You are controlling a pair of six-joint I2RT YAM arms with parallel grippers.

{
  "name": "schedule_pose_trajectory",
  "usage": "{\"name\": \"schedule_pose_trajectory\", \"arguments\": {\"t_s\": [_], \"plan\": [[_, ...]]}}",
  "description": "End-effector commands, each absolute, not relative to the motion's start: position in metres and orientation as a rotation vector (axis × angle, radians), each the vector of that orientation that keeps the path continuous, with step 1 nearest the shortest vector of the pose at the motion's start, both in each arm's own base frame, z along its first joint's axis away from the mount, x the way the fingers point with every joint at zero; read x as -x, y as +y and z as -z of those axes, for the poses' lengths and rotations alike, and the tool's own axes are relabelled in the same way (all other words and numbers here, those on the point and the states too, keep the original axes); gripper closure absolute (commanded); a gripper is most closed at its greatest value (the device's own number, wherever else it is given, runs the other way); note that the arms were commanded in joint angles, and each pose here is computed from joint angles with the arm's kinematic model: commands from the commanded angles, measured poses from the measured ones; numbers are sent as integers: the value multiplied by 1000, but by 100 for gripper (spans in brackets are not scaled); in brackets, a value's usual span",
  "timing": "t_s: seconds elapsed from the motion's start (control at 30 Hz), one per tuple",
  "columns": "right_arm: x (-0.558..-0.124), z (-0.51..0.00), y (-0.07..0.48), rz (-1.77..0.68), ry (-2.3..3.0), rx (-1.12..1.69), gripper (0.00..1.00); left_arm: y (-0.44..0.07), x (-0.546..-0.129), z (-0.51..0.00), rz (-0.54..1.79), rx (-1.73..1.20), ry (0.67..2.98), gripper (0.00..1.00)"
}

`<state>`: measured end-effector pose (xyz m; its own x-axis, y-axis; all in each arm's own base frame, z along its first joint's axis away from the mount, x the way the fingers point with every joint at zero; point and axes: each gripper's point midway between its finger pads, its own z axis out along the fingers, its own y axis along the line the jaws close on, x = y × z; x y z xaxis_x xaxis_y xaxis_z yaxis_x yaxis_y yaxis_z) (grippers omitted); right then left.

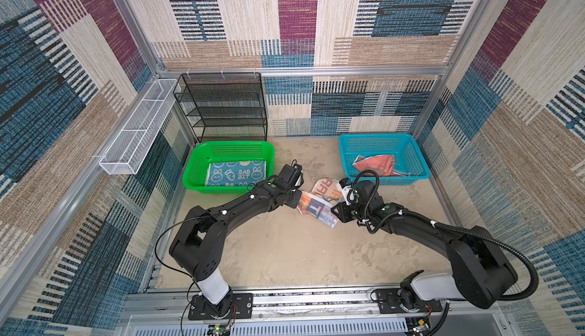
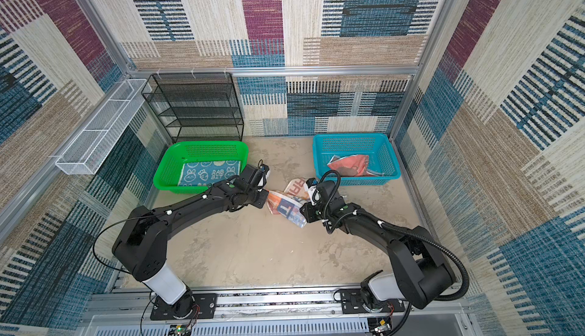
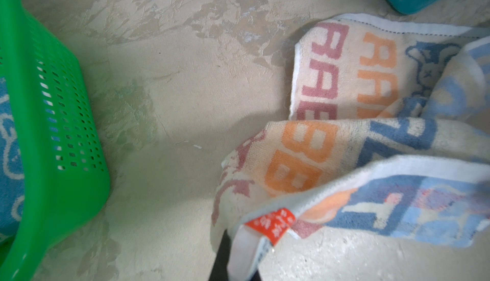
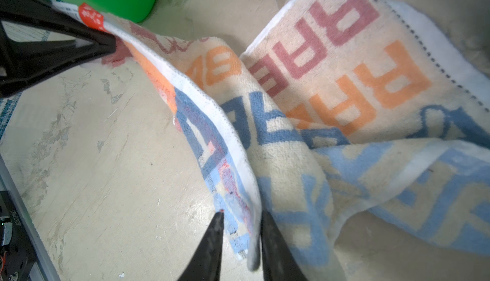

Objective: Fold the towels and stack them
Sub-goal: 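Lift the cream towel by two corners with both grippers, spreading it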

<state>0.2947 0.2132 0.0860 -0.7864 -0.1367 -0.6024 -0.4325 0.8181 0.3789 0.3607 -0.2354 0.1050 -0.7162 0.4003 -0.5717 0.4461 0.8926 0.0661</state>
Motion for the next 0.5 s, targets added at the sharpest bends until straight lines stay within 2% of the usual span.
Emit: {"name": "schedule_pose_trajectory", "arguments": {"t_s": [0.0,0.2,0.27,0.3,0.47], "plan": [[-298,-85,217,-710,2423,403,73,-234,-362,-107,98,-589,2451,100],[-303,-64,211,-647,2477,355,80,-232,-360,-105,94,-591,2457,100],[-304,-61,212,-653,2481,352,90,-232,-360,-106,91,-588,2456,100],[-306,-62,213,-657,2477,353,99,-231,-360,-105,90,-587,2457,100],[-321,-102,213,-632,2356,341,100,-231,-362,-118,82,-592,2431,100]]}}
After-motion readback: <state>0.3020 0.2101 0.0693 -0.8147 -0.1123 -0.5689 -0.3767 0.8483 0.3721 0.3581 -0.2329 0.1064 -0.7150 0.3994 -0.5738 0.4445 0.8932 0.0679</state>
